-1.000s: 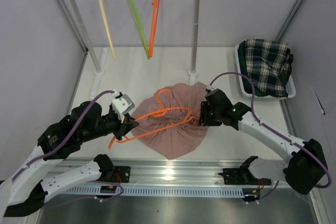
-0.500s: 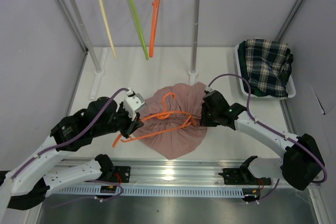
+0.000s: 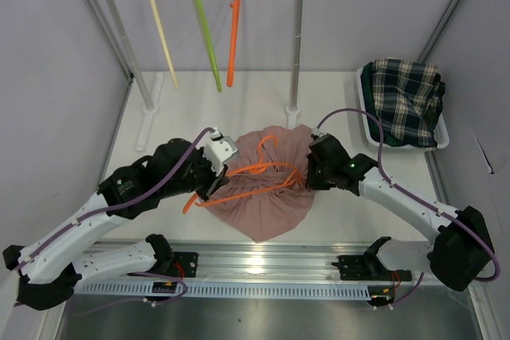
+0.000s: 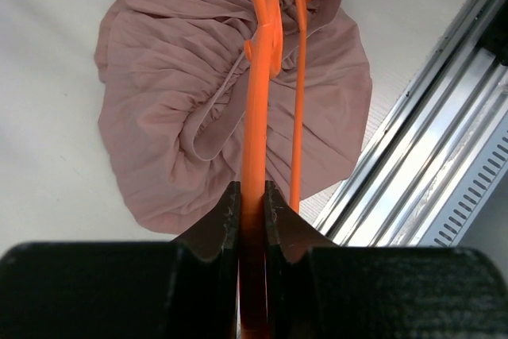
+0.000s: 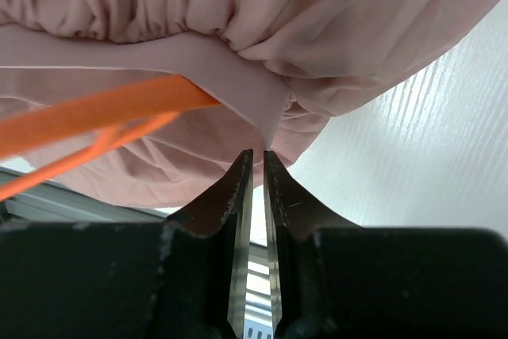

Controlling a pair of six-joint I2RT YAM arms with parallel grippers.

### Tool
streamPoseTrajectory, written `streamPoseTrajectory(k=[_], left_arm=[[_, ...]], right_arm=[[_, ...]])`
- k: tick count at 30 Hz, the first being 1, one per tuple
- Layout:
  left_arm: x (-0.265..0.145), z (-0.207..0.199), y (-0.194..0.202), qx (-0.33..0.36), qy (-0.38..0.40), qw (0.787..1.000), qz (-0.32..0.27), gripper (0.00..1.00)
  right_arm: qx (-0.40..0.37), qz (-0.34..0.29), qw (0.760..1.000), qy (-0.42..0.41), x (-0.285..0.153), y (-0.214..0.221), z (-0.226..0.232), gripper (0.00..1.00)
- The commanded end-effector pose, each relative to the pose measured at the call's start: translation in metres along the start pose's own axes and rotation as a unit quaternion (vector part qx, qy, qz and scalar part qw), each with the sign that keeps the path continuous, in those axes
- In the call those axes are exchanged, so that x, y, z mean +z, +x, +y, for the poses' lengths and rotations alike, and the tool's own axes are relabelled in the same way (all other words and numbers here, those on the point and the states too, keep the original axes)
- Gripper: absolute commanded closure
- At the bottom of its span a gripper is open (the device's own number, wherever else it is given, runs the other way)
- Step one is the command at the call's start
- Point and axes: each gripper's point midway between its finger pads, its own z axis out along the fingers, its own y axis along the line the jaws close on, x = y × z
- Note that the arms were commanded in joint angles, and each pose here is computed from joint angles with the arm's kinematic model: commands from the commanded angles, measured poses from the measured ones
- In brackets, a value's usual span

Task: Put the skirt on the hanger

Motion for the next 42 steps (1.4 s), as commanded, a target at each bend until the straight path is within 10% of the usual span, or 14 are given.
streamPoseTrajectory(k=[1, 33, 42], left_arm=[[-0.001, -0.012, -0.024, 0.025, 0.035, 0.998, -0.042, 1.00], [0.022, 0.002, -0.014, 0.053, -0.010, 0.999, -0.005, 1.00], [0.032, -0.002, -0.013, 0.073, -0.002, 0.997, -0.017, 1.00]], right_arm=[[-0.010, -0.053, 0.998, -0.019, -0.028, -0.037, 0.016, 0.84], [-0.019, 0.000, 1.000, 0.004, 0.011, -0.003, 0.009, 0.69], [-0.030, -0.020, 0.999, 0.016, 0.004, -0.026, 0.014, 0.94]])
